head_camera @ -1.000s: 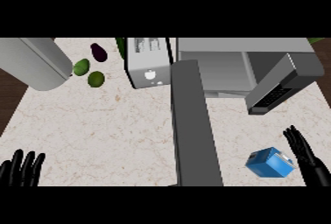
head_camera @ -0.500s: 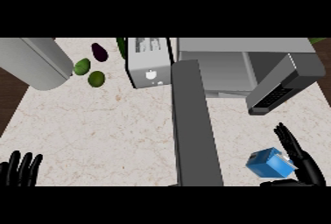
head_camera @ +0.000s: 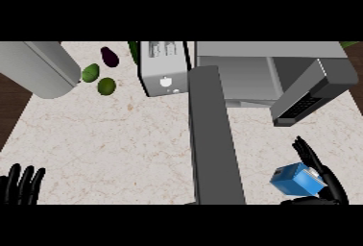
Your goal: Pick up the milk, place it into the microwave and close the microwave
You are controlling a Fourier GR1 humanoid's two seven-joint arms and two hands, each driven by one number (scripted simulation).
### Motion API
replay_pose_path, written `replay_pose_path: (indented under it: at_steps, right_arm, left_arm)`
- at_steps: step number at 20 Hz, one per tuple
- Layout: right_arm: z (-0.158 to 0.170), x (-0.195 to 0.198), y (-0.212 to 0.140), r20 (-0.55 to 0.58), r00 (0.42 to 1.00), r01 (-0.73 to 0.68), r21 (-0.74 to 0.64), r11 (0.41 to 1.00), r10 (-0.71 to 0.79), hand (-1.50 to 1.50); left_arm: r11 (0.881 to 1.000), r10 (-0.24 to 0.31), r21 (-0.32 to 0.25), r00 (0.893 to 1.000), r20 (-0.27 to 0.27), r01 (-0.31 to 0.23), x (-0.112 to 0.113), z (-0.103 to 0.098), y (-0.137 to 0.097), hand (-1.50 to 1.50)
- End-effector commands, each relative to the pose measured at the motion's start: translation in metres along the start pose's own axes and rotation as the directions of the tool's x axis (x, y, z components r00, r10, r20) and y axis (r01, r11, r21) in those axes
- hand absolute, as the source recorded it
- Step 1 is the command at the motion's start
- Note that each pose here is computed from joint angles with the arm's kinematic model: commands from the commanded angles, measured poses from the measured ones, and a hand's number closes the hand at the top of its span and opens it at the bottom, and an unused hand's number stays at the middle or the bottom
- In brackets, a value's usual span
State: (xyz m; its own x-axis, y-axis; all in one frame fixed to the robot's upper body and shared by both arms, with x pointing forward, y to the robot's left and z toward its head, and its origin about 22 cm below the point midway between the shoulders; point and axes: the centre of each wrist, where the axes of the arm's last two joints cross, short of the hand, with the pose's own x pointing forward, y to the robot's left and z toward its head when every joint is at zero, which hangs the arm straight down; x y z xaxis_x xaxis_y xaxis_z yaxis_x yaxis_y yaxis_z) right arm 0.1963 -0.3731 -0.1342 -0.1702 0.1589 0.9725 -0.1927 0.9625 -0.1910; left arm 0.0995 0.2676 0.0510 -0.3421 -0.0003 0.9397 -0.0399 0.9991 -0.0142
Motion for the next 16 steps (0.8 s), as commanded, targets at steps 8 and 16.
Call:
replay_pose_path:
  at_steps: [8,16]
  right_arm:
    - [-0.021,-0.002,0.012,0.214,0.940,0.257,0.063,0.964,-0.264,1.50]
    - [-0.007,-0.009,0.039,0.229,0.895,0.378,0.069,0.923,-0.384,1.50]
  left_arm:
    - [1.000,0.004,0.013,1.000,0.001,-0.004,-0.005,-0.003,0.002,-1.50]
    - [1.000,0.000,0.020,1.000,-0.005,0.000,-0.005,0.005,0.005,-1.50]
